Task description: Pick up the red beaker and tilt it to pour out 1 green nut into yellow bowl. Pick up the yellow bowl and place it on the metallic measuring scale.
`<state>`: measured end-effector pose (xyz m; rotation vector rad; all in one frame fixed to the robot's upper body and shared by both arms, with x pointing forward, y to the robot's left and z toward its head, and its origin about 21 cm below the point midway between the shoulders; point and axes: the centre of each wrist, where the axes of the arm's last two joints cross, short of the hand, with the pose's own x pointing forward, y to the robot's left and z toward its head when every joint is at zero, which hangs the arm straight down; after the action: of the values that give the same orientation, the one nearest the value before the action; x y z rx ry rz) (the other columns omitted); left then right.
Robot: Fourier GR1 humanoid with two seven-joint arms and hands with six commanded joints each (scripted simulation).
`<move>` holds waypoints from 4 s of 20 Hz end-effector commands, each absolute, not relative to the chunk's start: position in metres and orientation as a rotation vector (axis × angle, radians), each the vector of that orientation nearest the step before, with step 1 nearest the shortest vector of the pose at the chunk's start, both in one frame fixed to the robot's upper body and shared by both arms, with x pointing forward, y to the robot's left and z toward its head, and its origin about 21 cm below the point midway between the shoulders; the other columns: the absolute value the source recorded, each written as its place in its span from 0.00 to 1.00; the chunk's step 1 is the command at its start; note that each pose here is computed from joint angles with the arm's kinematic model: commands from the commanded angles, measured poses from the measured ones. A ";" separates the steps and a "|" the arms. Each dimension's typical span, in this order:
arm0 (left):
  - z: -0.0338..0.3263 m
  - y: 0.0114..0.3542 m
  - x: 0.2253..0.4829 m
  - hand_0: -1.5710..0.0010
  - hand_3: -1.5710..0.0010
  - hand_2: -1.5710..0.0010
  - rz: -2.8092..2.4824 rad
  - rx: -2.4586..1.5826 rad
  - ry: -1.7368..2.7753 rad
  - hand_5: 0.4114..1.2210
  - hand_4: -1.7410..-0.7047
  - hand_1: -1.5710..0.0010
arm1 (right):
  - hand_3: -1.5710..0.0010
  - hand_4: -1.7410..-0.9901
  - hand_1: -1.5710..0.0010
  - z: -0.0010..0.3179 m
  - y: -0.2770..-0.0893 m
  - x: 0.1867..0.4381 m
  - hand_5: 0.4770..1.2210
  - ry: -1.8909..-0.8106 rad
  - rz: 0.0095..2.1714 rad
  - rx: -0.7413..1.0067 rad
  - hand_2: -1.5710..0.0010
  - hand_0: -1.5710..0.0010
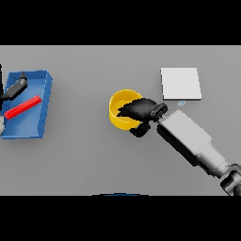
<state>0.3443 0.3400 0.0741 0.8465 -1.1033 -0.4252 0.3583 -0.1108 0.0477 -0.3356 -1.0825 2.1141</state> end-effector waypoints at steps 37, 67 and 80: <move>0.087 0.346 0.344 1.00 1.00 1.00 -0.445 0.881 -1.119 0.37 0.96 1.00 | 0.22 0.00 0.00 0.142 -0.203 0.392 1.00 -1.203 1.864 -0.604 0.03 0.00; 0.087 0.342 0.351 1.00 1.00 1.00 -0.460 0.886 -1.092 0.32 0.99 1.00 | 0.54 0.18 0.55 0.080 -0.276 0.427 0.74 -1.085 1.626 -0.644 0.50 0.50; 0.085 0.344 0.349 1.00 1.00 1.00 -0.456 0.897 -1.097 0.31 0.98 1.00 | 0.86 0.31 0.98 0.076 -0.277 0.431 0.40 -1.072 1.670 -0.636 0.97 0.97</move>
<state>0.3492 0.3436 0.0851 0.8972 -1.0964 -0.4552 0.4307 -0.2765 0.0764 -0.6355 -1.0720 1.6696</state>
